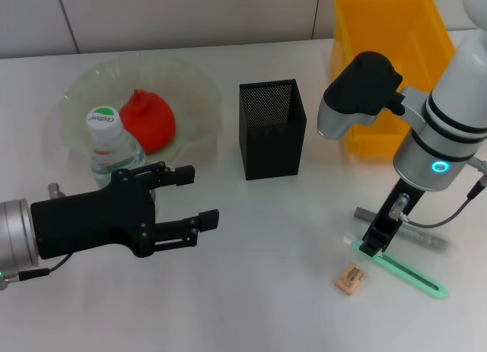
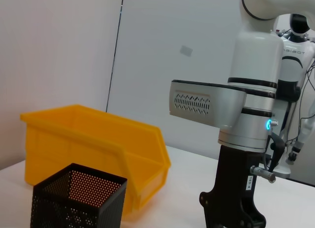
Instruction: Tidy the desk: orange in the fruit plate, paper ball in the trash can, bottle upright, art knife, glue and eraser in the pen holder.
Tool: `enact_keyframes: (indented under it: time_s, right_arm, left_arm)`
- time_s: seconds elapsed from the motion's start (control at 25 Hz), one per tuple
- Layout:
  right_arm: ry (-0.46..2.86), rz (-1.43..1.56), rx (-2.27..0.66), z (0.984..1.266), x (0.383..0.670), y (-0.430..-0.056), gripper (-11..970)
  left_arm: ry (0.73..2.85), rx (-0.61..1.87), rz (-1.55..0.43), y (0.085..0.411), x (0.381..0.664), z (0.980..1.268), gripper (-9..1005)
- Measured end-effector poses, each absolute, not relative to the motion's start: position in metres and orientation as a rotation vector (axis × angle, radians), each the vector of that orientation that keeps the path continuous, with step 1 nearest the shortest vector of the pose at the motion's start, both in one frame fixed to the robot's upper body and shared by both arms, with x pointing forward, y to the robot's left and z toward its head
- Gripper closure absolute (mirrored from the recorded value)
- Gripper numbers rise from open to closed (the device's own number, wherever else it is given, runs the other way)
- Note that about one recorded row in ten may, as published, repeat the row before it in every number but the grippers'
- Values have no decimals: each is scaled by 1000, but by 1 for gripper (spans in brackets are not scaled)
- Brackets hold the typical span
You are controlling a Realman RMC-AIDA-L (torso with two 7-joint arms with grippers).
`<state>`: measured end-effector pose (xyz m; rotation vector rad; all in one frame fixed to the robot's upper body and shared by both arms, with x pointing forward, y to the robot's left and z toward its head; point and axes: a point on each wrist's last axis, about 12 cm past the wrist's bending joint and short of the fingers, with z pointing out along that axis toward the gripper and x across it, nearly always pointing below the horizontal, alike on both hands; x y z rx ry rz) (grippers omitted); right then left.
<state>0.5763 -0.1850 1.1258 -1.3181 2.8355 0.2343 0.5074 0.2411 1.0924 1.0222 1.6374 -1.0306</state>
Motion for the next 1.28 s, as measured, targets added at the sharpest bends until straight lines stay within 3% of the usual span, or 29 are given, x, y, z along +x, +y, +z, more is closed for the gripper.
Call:
enact_keyframes:
  time_s: [0.6,1.28]
  right_arm:
    - [2801,228,-1290,1133,578,-185,863]
    - [2445,144,-1055,1227,576,-206,864]
  left_arm:
    - [1638,1023,-1030,241,508,1092,207]
    - [1636,1022,-1031,241,508,1093,206]
